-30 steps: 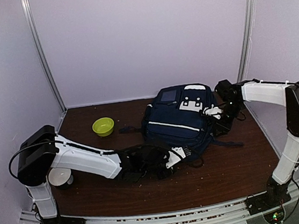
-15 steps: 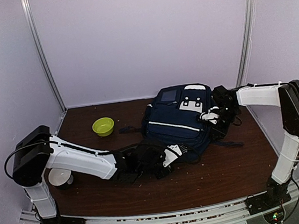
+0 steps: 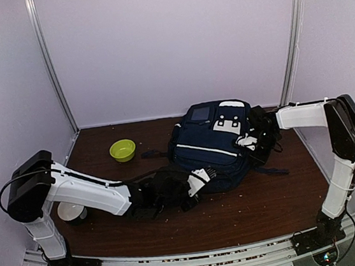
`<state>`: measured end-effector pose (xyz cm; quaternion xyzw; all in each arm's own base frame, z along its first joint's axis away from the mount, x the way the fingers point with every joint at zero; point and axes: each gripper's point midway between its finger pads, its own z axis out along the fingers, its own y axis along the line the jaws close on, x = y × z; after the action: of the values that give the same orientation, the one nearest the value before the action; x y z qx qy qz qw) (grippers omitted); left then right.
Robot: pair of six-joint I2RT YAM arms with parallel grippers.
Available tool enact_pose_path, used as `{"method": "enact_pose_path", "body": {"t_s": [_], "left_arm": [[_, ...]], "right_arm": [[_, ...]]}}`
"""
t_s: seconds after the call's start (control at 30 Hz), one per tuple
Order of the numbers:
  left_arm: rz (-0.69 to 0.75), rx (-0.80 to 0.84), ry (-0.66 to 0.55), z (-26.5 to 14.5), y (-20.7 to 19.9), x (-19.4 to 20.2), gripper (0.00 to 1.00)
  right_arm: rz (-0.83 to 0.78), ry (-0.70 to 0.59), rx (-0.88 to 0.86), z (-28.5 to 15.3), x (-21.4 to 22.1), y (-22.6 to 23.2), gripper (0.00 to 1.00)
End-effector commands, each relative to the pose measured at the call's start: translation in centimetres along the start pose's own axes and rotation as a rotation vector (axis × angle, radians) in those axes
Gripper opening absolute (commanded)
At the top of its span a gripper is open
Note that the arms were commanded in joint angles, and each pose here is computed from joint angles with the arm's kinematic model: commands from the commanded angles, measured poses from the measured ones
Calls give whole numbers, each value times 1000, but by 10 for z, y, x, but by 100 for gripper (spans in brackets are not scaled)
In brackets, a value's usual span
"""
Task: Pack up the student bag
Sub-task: Rotate the student bag to the center of the board.
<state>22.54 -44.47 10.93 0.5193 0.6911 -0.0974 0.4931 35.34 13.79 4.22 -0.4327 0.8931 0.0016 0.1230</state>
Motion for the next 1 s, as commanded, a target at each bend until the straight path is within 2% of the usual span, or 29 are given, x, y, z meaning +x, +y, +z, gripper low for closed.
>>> {"method": "enact_pose_path", "body": {"t_s": [0.0, 0.13, 0.37, 0.67, 0.97], "left_arm": [[-51, -65, -72, -9, 18, -18, 0], [-53, -78, -76, -11, 20, -17, 0], [-69, -120, -100, -17, 29, -19, 0], [-83, -163, -124, -24, 38, -20, 0], [-72, -171, -131, -26, 39, -19, 1]], "right_arm": [[17, 25, 51, 5, 5, -6, 25], [47, 49, 76, 8, 12, -9, 33], [44, 63, 69, 8, 16, -6, 33], [46, 84, 60, 7, 15, -8, 11], [64, -1, 0, -39, 16, 12, 1]]}}
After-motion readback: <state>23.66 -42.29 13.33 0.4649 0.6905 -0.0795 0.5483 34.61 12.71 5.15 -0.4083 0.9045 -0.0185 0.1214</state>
